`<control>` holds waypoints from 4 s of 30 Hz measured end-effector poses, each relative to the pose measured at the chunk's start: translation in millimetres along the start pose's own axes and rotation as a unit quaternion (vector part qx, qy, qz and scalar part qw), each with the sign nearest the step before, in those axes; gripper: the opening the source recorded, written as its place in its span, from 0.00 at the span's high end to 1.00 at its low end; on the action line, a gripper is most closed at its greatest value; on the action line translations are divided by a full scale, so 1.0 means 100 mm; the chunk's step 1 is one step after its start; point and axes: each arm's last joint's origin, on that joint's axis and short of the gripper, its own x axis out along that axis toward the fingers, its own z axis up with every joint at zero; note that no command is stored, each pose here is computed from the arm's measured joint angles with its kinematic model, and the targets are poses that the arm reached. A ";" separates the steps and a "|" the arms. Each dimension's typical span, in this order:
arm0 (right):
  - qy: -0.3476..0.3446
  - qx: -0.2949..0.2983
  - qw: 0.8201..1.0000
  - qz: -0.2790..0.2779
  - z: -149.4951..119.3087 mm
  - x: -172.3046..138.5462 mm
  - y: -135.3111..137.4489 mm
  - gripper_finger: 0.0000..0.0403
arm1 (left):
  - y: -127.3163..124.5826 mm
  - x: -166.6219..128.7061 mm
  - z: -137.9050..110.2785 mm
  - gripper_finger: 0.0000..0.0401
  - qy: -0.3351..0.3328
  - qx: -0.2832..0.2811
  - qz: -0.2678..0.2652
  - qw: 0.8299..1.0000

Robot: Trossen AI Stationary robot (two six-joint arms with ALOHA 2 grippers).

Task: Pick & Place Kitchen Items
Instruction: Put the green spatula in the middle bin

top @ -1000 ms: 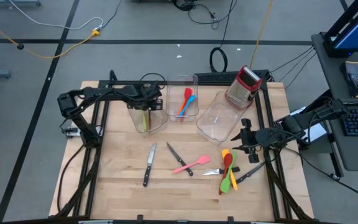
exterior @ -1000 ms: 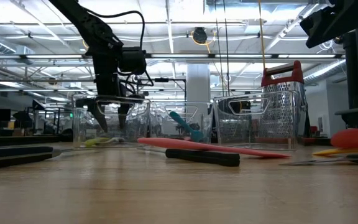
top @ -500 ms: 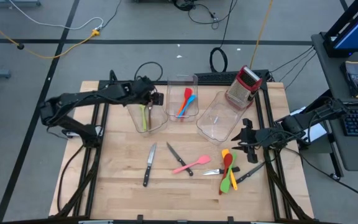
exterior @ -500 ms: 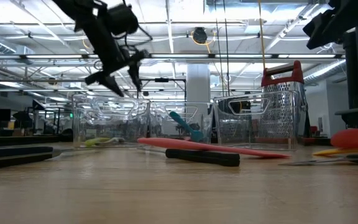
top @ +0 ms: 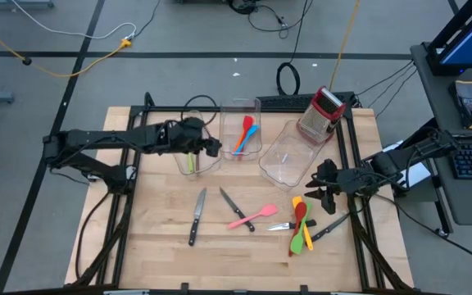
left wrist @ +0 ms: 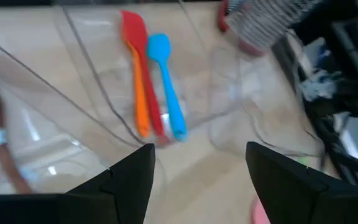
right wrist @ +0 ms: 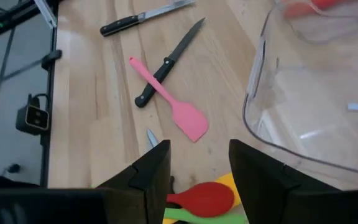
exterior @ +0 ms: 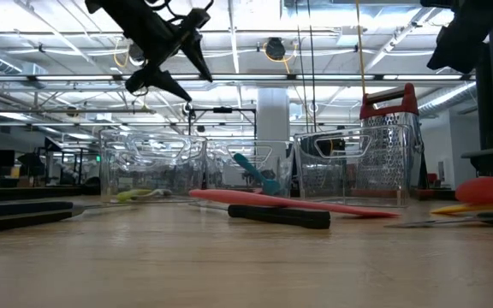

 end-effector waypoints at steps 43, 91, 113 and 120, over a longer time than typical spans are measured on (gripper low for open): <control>0.208 -0.004 0.974 -0.092 -0.29 0.65 0.14 0.61 | -0.74 -0.64 -0.63 0.72 -0.020 0.300 -0.292 0.908; 0.251 0.010 0.959 -0.132 -0.25 1.00 0.00 0.31 | 0.55 -0.90 -0.98 0.74 -0.096 0.236 -0.364 0.896; 0.273 -0.184 0.943 -0.042 -0.50 0.92 0.32 0.33 | 0.55 -0.90 -0.98 0.74 -0.095 0.237 -0.365 0.895; 0.252 -0.228 0.940 -0.009 -0.48 0.93 0.37 0.33 | 0.55 -0.90 -0.98 0.73 -0.096 0.237 -0.364 0.896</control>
